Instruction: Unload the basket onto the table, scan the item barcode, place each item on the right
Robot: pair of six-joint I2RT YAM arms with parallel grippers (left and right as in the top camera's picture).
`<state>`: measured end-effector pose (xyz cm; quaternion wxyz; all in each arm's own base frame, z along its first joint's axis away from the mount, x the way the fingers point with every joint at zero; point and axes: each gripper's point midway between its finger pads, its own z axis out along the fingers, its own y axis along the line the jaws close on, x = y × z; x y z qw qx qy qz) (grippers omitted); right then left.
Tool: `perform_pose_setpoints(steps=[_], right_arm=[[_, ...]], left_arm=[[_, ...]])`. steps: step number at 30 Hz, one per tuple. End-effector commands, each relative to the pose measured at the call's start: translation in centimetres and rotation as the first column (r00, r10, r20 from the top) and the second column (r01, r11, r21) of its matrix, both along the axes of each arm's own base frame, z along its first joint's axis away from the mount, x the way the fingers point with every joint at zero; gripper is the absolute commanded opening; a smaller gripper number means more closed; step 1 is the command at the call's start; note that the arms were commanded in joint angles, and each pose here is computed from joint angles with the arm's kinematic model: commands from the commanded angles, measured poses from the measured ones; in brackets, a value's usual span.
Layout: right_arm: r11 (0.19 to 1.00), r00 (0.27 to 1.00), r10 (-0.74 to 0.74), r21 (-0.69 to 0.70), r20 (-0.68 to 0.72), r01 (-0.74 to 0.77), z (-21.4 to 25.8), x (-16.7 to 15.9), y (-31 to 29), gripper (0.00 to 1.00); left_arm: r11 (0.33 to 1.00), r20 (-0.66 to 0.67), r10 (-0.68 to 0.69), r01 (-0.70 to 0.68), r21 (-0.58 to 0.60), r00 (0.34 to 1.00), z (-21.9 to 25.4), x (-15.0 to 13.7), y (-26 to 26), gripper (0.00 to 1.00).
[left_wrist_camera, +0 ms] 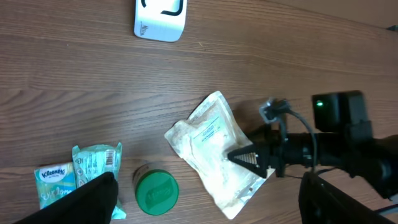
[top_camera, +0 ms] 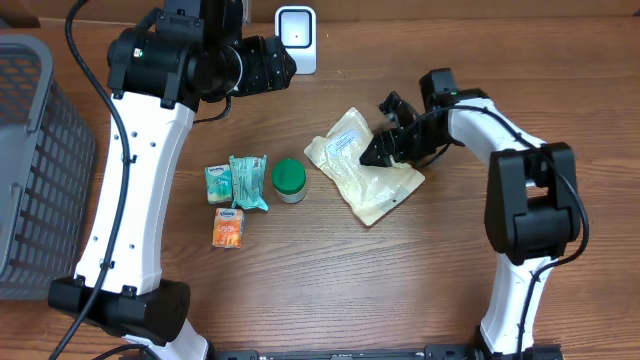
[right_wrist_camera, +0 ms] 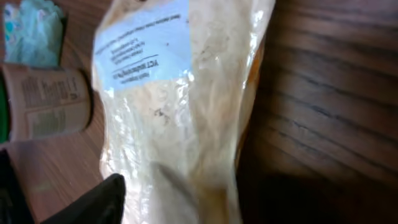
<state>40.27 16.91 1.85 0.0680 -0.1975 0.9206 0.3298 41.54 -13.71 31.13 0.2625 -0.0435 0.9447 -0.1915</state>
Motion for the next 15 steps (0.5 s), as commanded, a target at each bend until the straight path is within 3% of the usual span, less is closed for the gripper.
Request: perform_pose_setpoints(steps=[1, 5, 10, 15], right_arm=[[0.999, 0.999, 0.029, -0.020, -0.031, -0.030, -1.8, -0.4, 0.7, 0.59], [0.999, 0.997, 0.024, -0.024, -0.073, -0.026, -2.3, -1.1, 0.8, 0.29], [0.999, 0.991, -0.048, -0.011, -0.128, 0.047, -1.7, -0.8, 0.7, 0.13], [0.998, 0.990, -0.061, 0.025, -0.130, 0.065, 1.7, 0.3, 0.7, 0.04]], left_arm=[[1.000, -0.009, 0.016, -0.016, 0.002, 1.000, -0.3, 0.2, -0.1, 0.84], [1.000, -0.009, 0.017, -0.017, 0.001, 1.000, -0.3, 0.2, -0.1, 0.85], [1.000, -0.004, 0.017, -0.017, 0.001, 1.000, -0.3, 0.3, -0.1, 0.86], [1.000, 0.004, 0.016, -0.016, -0.002, 1.000, -0.1, 0.5, -0.1, 0.86]])
